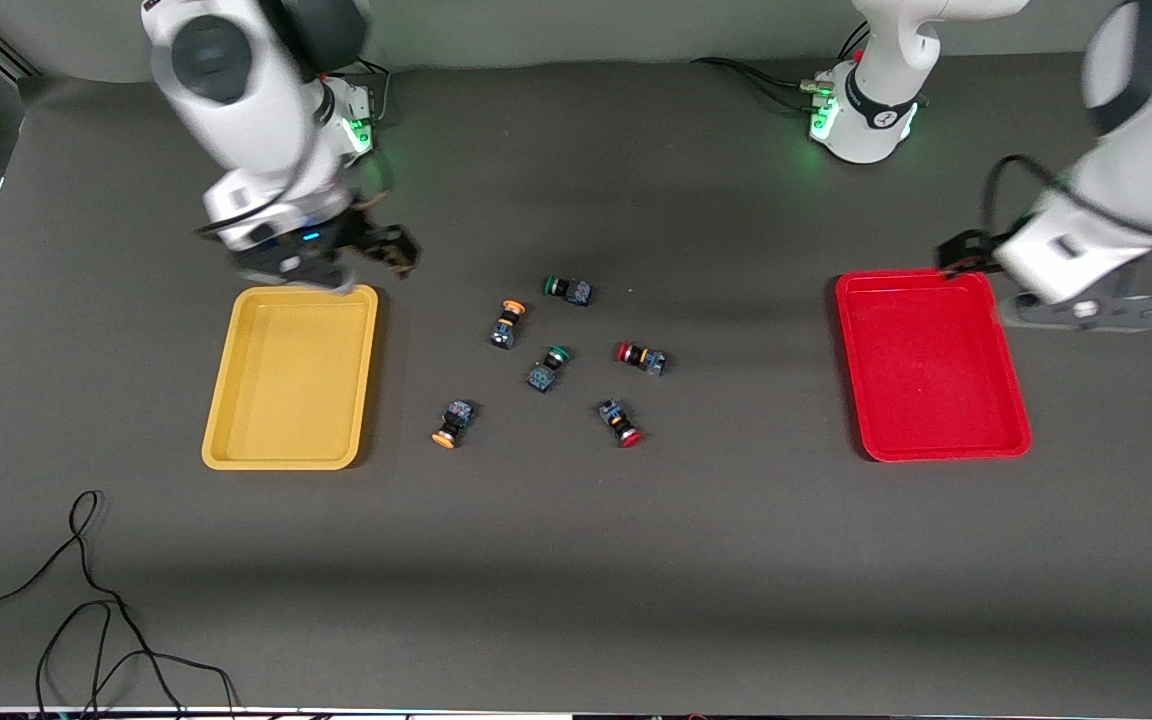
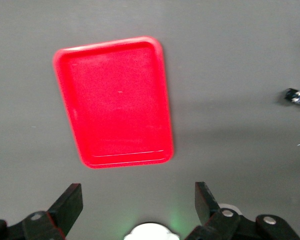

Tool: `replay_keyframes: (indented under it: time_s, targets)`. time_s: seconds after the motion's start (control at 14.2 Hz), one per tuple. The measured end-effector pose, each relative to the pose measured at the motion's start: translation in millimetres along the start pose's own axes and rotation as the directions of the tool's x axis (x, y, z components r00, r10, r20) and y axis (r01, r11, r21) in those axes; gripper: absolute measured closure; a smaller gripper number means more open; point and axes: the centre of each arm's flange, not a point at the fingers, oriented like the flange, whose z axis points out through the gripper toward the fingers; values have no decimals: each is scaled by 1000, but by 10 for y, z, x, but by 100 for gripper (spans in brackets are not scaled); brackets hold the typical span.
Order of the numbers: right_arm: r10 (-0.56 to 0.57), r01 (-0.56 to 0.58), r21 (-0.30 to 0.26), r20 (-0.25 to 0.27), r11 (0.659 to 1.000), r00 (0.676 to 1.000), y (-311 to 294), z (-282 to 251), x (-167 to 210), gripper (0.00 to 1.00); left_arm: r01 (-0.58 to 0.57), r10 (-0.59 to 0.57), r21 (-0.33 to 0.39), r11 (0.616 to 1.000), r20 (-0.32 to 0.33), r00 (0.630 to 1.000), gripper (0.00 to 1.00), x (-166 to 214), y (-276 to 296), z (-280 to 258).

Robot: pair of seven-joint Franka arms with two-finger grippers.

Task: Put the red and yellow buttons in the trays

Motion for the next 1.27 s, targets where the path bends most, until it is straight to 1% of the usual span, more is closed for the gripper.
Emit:
replay_keyframes:
  time_s: [0.14,0.28,0.42,0.63,0.77,0.92,0.99,1.13,1.27]
  targets:
    - [52,-52,10,-10,999,999,-220,173,-289,0,20,-20,12,1000,-9,1000,0,89,642,197]
    - [95,-94,28,-21,995,995,-370,324,-500,0,19,-19,23,1000,-14,1000,0,176,1249,501]
    - [102,-100,48,-30,994,994,-477,517,-649,0,73,-73,32,997,-5,997,0,303,1698,934]
    - [102,-99,67,-39,993,994,-480,974,-675,0,195,-196,52,979,5,981,0,379,2395,1692]
    - [106,-104,64,-38,993,994,-490,1342,-638,0,291,-291,51,955,-6,957,0,373,2760,2102]
    - [106,-103,60,-37,993,994,-557,1724,-596,0,384,-384,19,923,-18,923,0,433,2942,2412]
    - [105,-103,59,-37,993,994,-589,1906,-577,0,433,-433,-14,901,-1,901,0,488,2973,2538]
    - [105,-102,64,-40,993,994,-641,2253,-546,0,513,-509,-80,854,65,858,0,590,2988,2749]
    - [104,-101,66,-42,993,994,-669,2606,-532,0,554,-545,-92,827,107,832,2,645,2976,2951]
